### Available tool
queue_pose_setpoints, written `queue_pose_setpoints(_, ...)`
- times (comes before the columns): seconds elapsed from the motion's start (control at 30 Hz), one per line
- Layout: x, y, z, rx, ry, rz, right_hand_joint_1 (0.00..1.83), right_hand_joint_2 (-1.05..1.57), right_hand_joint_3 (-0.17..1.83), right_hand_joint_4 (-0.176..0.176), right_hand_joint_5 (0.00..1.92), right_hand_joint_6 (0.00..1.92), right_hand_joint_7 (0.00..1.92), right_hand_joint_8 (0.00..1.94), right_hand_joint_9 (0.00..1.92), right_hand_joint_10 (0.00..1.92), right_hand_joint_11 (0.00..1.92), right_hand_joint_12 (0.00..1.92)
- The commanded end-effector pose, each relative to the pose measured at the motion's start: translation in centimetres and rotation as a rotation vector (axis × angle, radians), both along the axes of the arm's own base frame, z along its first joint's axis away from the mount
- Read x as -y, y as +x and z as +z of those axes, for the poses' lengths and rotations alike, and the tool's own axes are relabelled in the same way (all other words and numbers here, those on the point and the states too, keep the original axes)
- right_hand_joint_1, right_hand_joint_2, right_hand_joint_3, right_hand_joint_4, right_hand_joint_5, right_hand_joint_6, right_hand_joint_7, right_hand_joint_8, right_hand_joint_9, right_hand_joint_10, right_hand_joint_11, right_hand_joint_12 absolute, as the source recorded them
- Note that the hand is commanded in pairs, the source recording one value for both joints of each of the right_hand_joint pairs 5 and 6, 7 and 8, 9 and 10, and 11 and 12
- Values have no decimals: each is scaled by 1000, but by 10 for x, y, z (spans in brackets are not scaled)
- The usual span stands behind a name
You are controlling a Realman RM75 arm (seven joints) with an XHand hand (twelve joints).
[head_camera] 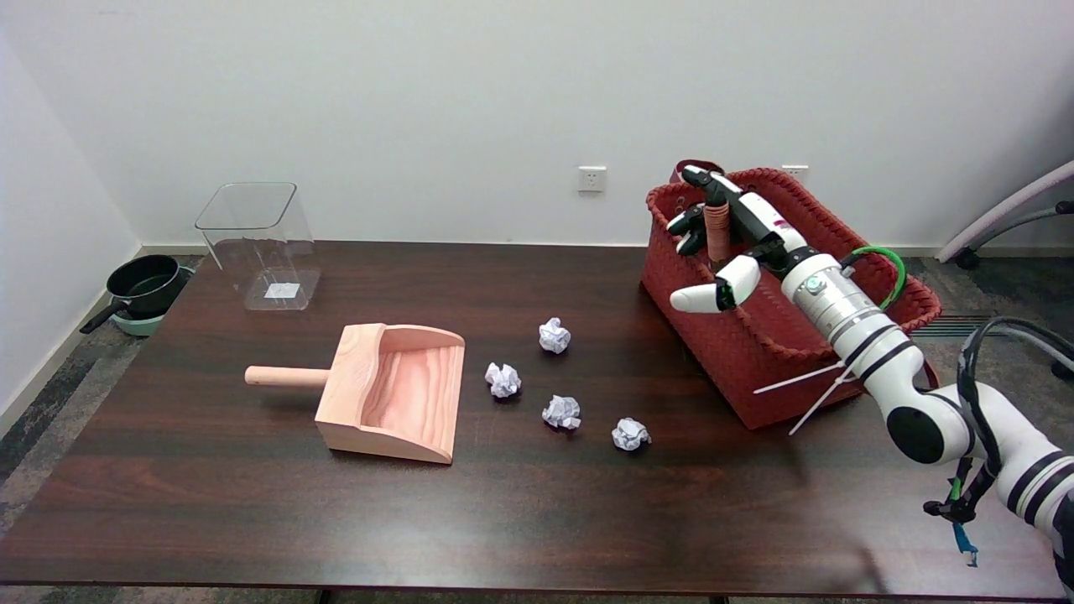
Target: Pick up the broom in the basket.
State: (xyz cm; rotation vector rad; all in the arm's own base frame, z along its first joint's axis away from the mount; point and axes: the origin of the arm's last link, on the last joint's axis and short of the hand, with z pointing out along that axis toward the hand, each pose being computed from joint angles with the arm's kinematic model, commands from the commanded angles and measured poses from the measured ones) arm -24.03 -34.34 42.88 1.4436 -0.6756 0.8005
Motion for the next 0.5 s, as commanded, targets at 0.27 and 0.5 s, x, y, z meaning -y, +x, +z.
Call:
queue_pose_setpoints(0.27, -3, -6, -6, 13, -1, 49, 1164, 101, 949, 0, 883, 883, 1279, 1279, 1397, 1397, 1273, 1273)
queue_pose_setpoints(0.5, -4, -3, -4, 52, -18, 84, 1116, 528, 794, 0, 1169, 1169, 1451, 1451, 1531, 1531, 1424, 1424)
